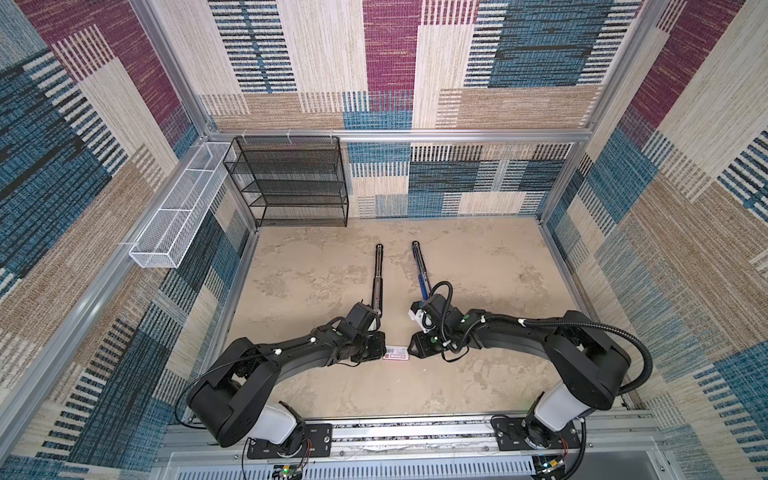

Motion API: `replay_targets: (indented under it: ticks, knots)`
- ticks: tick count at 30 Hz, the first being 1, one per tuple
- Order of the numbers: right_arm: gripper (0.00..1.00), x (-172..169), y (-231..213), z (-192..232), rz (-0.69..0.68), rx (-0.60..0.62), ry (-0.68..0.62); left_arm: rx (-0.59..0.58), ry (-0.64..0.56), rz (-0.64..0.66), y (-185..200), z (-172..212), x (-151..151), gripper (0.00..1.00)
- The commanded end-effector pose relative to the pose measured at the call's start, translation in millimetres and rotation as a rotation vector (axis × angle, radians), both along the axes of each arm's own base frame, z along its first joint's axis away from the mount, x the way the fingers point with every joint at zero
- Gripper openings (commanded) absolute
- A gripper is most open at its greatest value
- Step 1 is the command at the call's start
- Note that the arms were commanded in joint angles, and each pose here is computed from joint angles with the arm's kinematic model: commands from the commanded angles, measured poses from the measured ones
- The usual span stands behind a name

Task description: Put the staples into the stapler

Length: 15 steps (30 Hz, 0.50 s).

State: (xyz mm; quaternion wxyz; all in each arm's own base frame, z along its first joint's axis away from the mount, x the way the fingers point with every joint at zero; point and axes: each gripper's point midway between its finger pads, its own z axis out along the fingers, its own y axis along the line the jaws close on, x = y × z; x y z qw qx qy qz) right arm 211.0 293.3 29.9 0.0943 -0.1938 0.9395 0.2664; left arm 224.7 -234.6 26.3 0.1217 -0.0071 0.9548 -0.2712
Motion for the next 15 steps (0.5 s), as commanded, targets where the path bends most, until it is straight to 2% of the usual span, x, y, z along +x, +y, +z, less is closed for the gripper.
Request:
replay_targets:
  ticks: [1, 5, 15]
  knots:
    - [0.39, -1.0, 8.4, 0.9, 0.005, 0.015, 0.006, 0.017, -0.012, 0.030, 4.0, -2.8, 5.0, 0.00]
    - [0.31, -2.0, -0.7, -7.8, -0.008, -0.041, 0.011, 0.016, -0.010, 0.032, 4.9, -3.7, 4.3, 0.00]
    - [0.25, 1.0, -42.4, -27.3, -0.034, -0.265, -0.037, 0.009, -0.012, 0.032, 5.6, -2.6, 3.3, 0.00]
